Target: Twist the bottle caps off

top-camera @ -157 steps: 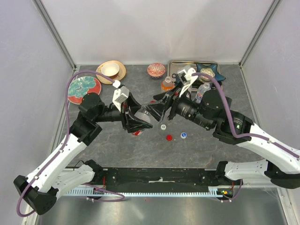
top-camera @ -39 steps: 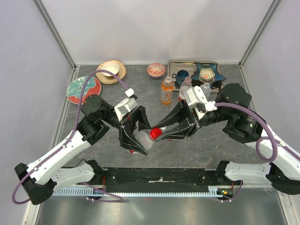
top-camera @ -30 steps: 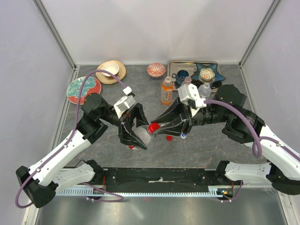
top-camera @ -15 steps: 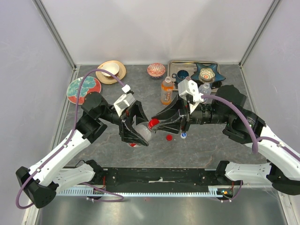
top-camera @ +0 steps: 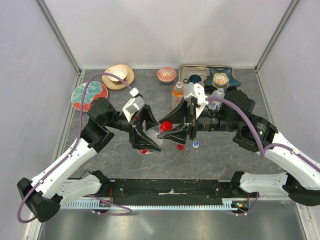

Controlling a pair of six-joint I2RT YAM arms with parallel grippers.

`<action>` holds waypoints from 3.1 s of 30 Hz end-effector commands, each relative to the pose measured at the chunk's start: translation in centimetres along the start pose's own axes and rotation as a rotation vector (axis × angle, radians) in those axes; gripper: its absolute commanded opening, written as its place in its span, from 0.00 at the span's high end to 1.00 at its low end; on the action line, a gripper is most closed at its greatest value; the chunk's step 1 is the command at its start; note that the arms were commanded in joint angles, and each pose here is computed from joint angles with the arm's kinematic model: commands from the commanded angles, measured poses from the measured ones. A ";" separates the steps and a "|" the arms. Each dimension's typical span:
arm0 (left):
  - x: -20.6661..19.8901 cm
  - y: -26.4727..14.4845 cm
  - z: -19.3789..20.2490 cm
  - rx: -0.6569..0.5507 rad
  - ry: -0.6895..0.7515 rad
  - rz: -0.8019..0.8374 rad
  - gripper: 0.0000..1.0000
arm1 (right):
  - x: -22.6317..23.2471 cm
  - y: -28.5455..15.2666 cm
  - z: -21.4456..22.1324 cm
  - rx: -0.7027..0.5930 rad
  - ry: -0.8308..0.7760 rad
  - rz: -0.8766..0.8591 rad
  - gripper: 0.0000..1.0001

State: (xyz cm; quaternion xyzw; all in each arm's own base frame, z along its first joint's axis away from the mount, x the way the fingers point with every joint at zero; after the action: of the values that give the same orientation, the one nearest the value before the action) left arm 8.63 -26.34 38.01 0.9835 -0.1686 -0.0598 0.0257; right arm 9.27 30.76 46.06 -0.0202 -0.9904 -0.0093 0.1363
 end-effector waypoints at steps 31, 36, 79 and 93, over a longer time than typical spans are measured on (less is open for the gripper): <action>7.9 -2.2 -0.5 -0.024 0.201 -0.551 0.54 | -7.7 -3.0 -6.6 -0.357 0.306 0.640 0.17; 10.8 -3.5 0.3 -0.003 0.233 -0.746 0.54 | -9.9 -2.7 -5.6 -0.365 0.353 0.763 0.17; 12.1 -5.6 0.5 0.000 0.320 -0.954 0.55 | -13.9 1.3 -1.7 -0.290 0.389 0.854 0.36; 11.9 -5.7 0.3 -0.008 0.320 -0.956 0.55 | -14.1 1.5 -0.8 -0.270 0.397 0.854 0.45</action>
State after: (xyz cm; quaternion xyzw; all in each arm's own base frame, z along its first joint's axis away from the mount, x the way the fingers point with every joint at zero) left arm 21.61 -25.41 34.19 0.9534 0.2972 0.0524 -0.0008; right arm 23.21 31.31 42.68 -0.4479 -0.8367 -0.0739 0.3062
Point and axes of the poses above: each gripper's point midway between its finger pads, its own y axis out along the fingers, its own x axis along the line the jaws close on, z = x × y, the point moved 2 cm from there along -y, back along the fingers, and after that the axes turned 10 degrees about y, right-handed, at the moved point
